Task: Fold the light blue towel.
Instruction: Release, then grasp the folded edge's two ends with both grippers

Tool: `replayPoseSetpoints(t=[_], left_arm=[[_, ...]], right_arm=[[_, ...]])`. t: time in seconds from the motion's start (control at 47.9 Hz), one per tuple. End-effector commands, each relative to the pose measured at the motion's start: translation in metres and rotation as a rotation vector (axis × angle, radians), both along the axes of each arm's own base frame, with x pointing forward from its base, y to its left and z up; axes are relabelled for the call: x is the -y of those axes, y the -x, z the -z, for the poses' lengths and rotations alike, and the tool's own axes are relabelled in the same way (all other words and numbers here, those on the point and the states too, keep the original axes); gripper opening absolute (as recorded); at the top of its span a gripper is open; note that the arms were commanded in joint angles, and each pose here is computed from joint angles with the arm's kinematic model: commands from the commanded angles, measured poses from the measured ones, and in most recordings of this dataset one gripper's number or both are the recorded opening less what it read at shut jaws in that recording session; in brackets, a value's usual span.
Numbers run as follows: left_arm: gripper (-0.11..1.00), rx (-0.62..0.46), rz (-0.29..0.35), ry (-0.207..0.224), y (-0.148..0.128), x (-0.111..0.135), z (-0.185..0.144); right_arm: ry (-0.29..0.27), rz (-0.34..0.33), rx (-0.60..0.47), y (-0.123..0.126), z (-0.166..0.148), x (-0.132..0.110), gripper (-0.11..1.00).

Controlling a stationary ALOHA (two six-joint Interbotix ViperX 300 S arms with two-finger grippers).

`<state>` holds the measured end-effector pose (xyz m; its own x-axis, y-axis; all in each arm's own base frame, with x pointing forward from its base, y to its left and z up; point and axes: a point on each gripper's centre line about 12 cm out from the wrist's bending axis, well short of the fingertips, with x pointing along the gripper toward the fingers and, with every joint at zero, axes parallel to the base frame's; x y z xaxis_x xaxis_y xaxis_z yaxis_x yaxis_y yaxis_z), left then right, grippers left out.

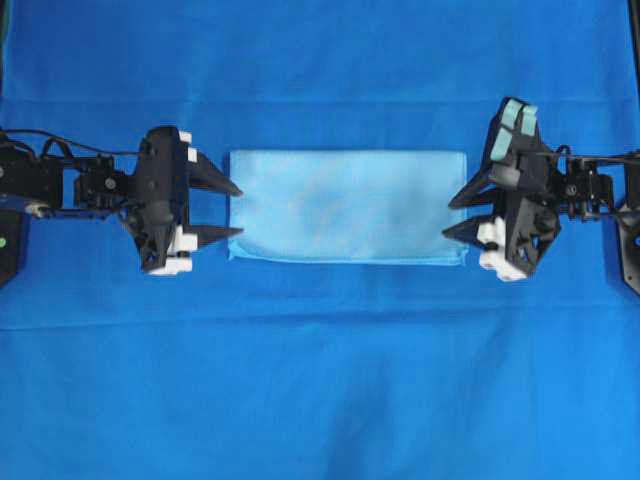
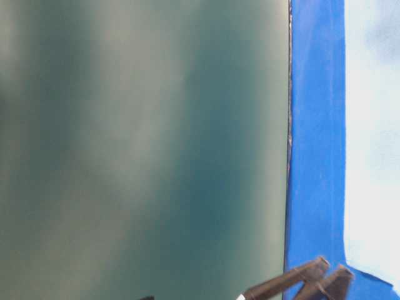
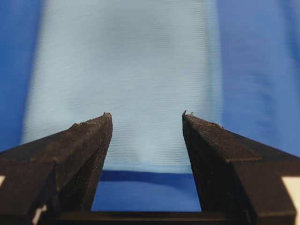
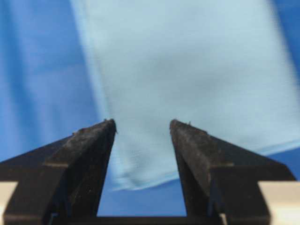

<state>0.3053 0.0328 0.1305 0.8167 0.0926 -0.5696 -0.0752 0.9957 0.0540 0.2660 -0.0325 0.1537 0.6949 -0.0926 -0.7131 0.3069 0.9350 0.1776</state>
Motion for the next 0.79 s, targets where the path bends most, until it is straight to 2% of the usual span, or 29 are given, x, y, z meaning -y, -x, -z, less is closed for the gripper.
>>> replayPoseSetpoints(t=[0.0,0.167,0.292,0.501,0.773], left_arm=[[0.59,0.035,-0.039,-0.014,-0.009,-0.015,-0.011],[0.59,-0.011,-0.091,-0.054,-0.016,-0.045,-0.011],[0.59,-0.065,-0.112,-0.066,-0.019,-0.06,-0.005],[0.59,-0.115,-0.14,-0.061,-0.024,-0.074,0.012],[0.56,-0.186,-0.154,-0.042,-0.022,-0.079,0.045]], right_arm=[[0.034,0.031,0.015,-0.001,-0.008,0.016,0.56],[0.104,0.083,-0.01,0.006,-0.007,0.046,0.56],[0.127,0.131,-0.046,0.013,0.001,0.066,0.56],[0.118,0.133,-0.102,0.007,0.024,0.076,0.56],[0.085,0.126,-0.145,-0.002,0.055,0.081,0.56]])
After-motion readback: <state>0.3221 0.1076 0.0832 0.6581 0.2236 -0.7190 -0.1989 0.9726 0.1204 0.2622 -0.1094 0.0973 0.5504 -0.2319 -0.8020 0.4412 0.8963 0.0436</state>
